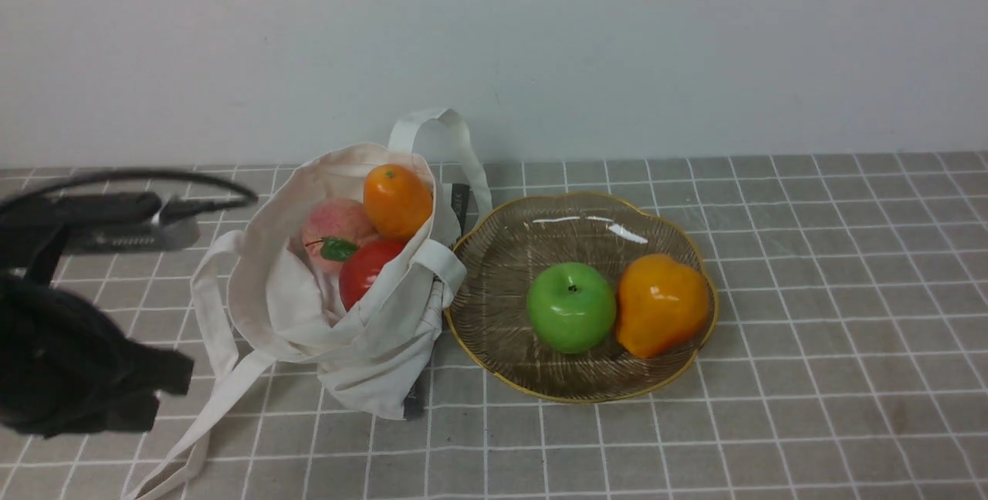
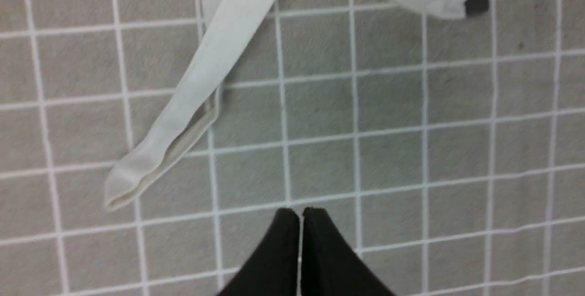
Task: Take the fruit out of the bag on the grey coffee tablecloth and place them on the plate.
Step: 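Reach into the cloth bag and grasp the fruit inside with the left gripper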
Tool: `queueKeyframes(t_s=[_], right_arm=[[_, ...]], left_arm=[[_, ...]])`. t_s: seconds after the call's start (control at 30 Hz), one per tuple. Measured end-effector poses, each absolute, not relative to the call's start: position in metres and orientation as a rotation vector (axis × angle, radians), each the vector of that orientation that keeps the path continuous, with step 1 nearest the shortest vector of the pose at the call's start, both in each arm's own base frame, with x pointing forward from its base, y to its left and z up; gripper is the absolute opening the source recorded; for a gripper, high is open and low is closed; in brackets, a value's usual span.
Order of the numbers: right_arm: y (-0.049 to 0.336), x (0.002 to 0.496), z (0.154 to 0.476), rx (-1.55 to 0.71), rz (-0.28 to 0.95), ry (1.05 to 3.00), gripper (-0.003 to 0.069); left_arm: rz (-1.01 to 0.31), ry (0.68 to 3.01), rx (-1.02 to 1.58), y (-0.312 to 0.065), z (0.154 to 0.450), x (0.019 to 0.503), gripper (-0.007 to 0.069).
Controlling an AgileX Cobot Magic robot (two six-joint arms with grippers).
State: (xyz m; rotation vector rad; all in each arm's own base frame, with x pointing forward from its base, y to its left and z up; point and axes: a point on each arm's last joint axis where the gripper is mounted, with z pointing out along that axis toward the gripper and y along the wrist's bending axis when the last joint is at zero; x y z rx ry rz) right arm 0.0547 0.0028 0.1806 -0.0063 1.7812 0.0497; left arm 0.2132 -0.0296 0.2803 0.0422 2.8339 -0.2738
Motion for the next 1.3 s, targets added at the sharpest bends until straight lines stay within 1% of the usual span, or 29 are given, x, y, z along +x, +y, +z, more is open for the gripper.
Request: queueKeyframes(t_s=[0.03, 0.13, 0.2, 0.27, 0.33, 0.4, 0.47, 0.5, 0.53, 0.6, 0.7, 0.73, 0.77, 0.83, 0.97, 1.0, 1.1, 1.2, 1.27, 1.3], right_arm=[[0.003, 0.055, 0.181, -0.006, 0.05, 1.781, -0.0015], [0.003, 0.055, 0.181, -0.006, 0.05, 1.781, -0.0015], [0.003, 0.055, 0.181, -0.006, 0.05, 1.781, -0.0015], [0.003, 0.055, 0.181, -0.006, 0.05, 1.781, -0.0015], [0.003, 0.055, 0.181, -0.006, 0.05, 1.781, -0.0015], [0.003, 0.055, 0.181, -0.006, 0.05, 1.781, -0.0015], [0.003, 0.055, 0.181, -0.006, 0.05, 1.781, -0.0015], [0.003, 0.055, 0.181, -0.006, 0.05, 1.781, -0.0015], [0.003, 0.055, 0.181, -0.006, 0.05, 1.781, -0.0015], [0.003, 0.055, 0.181, -0.006, 0.05, 1.781, -0.0015], [0.003, 0.055, 0.181, -0.006, 0.05, 1.781, -0.0015], [0.003, 0.055, 0.181, -0.006, 0.05, 1.781, -0.0015], [0.003, 0.055, 0.181, -0.006, 0.05, 1.781, -0.0015], [0.003, 0.055, 0.181, -0.006, 0.05, 1.781, -0.0015], [0.003, 0.055, 0.181, -0.006, 0.05, 1.781, -0.0015], [0.003, 0.055, 0.181, -0.006, 0.05, 1.781, -0.0015], [0.003, 0.055, 0.181, -0.006, 0.05, 1.781, -0.0015], [0.003, 0.055, 0.181, -0.006, 0.05, 1.781, -0.0015], [0.003, 0.055, 0.181, -0.006, 0.05, 1.781, -0.0015], [0.003, 0.055, 0.181, -0.006, 0.05, 1.781, -0.0015]], left_arm=[[-0.283, 2.835, 0.041, -0.03, 0.281, 0.215, -0.0008], [-0.456, 2.839, 0.149, -0.056, 0.289, 0.245, -0.0008], [-0.499, 2.814, 0.281, -0.077, 0.295, 0.262, -0.0007], [-0.497, 2.802, 0.359, -0.091, 0.297, 0.276, -0.0007], [-0.445, 2.791, 0.437, -0.104, 0.298, 0.293, -0.0007], [-0.351, 2.76, 0.513, -0.113, 0.301, 0.311, -0.0006], [-0.246, 2.747, 0.553, -0.117, 0.297, 0.327, -0.0004], [-0.219, 2.739, 0.553, -0.119, 0.298, 0.332, -0.0002], [-0.163, 2.74, 0.553, -0.121, 0.293, 0.341, 0.0008], [-0.128, 2.733, 0.524, -0.124, 0.29, 0.35, 0.0029], [-0.103, 2.73, 0.441, -0.127, 0.28, 0.363, 0.0097], [-0.103, 2.729, 0.428, -0.128, 0.277, 0.365, 0.0109], [-0.107, 2.724, 0.391, -0.129, 0.273, 0.369, 0.0153], [-0.121, 2.715, 0.34, -0.131, 0.27, 0.372, 0.0219], [-0.152, 2.644, 0.289, -0.133, 0.273, 0.378, 0.0376], [-0.16, 2.621, 0.282, -0.134, 0.274, 0.38, 0.0399], [-0.178, 2.566, 0.264, -0.137, 0.273, 0.387, 0.051], [-0.185, 2.549, 0.256, -0.139, 0.264, 0.394, 0.0582], [-0.188, 2.547, 0.247, -0.141, 0.256, 0.398, 0.061], [-0.189, 2.546, 0.247, -0.141, 0.254, 0.4, 0.0613]])
